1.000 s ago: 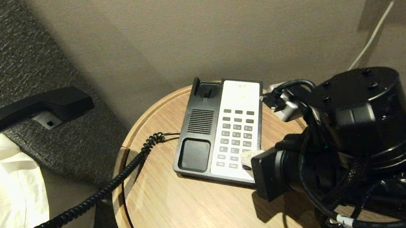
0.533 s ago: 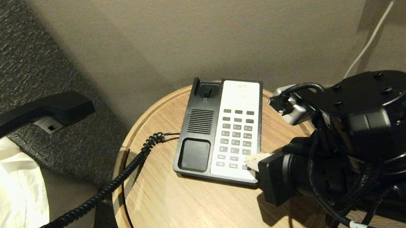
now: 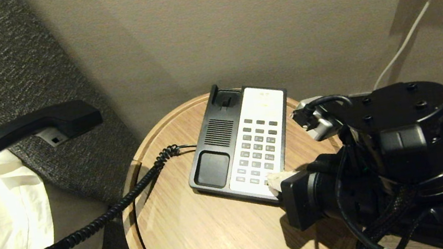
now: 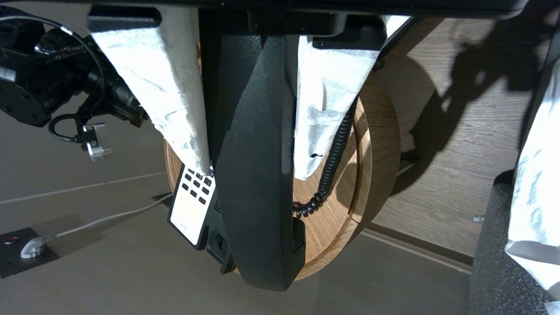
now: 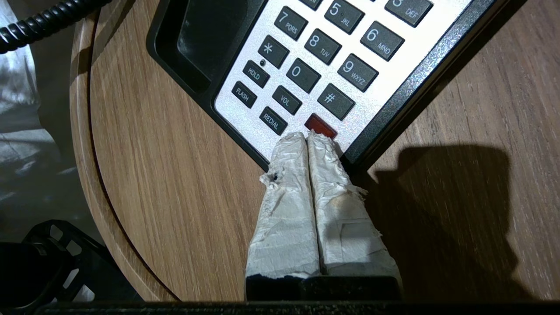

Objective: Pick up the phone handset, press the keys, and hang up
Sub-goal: Dial the number

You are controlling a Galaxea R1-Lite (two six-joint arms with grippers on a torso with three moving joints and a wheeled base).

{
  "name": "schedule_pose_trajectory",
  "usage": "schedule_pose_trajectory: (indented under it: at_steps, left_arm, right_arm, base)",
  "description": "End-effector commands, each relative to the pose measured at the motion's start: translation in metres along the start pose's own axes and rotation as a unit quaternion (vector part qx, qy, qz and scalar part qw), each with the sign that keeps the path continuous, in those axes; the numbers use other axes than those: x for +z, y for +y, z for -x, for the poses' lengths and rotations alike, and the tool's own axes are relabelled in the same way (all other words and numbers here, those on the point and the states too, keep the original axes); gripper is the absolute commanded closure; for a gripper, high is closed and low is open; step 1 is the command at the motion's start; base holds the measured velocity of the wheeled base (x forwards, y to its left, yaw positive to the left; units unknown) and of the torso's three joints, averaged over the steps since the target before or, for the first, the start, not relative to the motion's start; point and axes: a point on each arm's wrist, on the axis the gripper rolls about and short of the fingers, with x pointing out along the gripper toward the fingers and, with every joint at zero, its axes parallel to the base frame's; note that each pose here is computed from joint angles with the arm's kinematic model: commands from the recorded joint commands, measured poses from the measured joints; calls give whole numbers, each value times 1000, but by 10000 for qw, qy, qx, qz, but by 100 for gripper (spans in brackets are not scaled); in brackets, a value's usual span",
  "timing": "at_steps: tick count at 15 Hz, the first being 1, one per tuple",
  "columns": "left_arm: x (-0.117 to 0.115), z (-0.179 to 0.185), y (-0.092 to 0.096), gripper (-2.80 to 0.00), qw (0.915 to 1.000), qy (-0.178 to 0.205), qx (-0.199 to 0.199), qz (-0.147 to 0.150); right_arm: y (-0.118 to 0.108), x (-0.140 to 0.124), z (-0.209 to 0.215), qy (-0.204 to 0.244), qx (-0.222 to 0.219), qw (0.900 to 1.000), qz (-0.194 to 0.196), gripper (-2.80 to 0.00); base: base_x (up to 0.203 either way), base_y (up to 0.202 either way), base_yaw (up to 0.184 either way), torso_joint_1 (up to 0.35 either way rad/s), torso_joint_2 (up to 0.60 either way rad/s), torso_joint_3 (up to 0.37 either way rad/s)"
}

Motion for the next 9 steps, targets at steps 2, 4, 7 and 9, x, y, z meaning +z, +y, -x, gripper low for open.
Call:
schedule_pose_trajectory:
  at_steps: [2,4,7,9]
  left_arm:
    - [0,1,0,0,10000,-1,12,16]
    - [0,0,0,0,10000,-2,11,17]
    - [0,1,0,0,10000,-6,8,18]
    - [0,1,0,0,10000,-9,6,19]
  right_arm:
    - [0,-3,-3,46,-11,10000,16,0]
    - [1,-3,-5,66,-19,10000,32,0]
    - [0,-6,-7,111,-53,9999,53,0]
    - [-1,-9,-8,137,-58,9999,65,0]
  base:
    - [0,0,0,0,0,0]
    - [0,0,0,0,0,0]
    - [0,0,0,0,0,0]
    - [0,0,0,0,0,0]
